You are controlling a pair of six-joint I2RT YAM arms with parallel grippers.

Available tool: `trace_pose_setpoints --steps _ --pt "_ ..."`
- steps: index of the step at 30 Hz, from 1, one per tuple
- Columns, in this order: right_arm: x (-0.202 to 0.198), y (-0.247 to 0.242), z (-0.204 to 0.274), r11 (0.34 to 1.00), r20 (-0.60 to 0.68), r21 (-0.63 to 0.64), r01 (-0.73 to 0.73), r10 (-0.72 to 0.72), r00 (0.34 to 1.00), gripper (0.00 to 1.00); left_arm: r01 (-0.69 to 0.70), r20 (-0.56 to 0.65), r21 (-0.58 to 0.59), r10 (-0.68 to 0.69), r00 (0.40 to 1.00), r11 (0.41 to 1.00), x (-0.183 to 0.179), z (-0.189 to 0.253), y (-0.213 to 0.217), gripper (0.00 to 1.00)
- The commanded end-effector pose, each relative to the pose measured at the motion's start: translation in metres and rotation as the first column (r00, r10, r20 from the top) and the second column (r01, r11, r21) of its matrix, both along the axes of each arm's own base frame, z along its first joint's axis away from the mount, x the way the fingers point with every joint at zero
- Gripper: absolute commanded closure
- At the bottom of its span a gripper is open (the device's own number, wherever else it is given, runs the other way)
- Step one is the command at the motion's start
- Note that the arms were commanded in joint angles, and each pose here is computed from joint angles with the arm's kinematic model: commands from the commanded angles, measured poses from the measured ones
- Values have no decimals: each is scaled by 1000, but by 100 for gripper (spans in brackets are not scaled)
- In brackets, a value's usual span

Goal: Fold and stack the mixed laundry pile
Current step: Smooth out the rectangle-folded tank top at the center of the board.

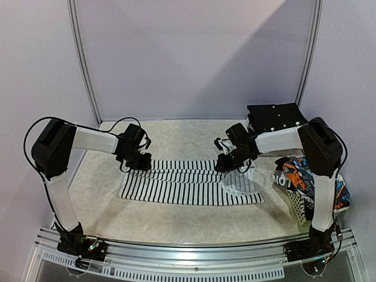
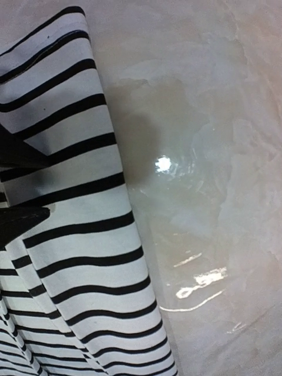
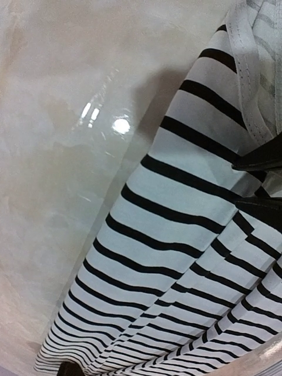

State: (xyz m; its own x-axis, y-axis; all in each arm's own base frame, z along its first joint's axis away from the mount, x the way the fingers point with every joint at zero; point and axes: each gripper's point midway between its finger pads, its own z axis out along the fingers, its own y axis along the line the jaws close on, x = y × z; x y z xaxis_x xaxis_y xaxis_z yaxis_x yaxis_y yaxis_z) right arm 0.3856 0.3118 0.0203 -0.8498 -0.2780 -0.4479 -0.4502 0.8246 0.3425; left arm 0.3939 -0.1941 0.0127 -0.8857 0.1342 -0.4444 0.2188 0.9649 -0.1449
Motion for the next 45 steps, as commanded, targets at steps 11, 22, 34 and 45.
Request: trace_pose_setpoints --steps 11,22,34,45 --pt "-62 2 -4 992 -23 -119 -35 32 999 82 -3 18 44 2 1000 999 -13 2 6 77" --pt "-62 -6 40 990 92 -140 24 -11 996 74 47 106 65 -54 993 997 -14 39 -5 77" --pt "-17 30 70 997 182 -75 -2 16 983 69 460 182 146 -481 858 876 -38 64 -121 66" --pt "-7 52 35 991 45 101 -92 87 995 72 592 142 64 -594 792 804 -30 43 -181 61"
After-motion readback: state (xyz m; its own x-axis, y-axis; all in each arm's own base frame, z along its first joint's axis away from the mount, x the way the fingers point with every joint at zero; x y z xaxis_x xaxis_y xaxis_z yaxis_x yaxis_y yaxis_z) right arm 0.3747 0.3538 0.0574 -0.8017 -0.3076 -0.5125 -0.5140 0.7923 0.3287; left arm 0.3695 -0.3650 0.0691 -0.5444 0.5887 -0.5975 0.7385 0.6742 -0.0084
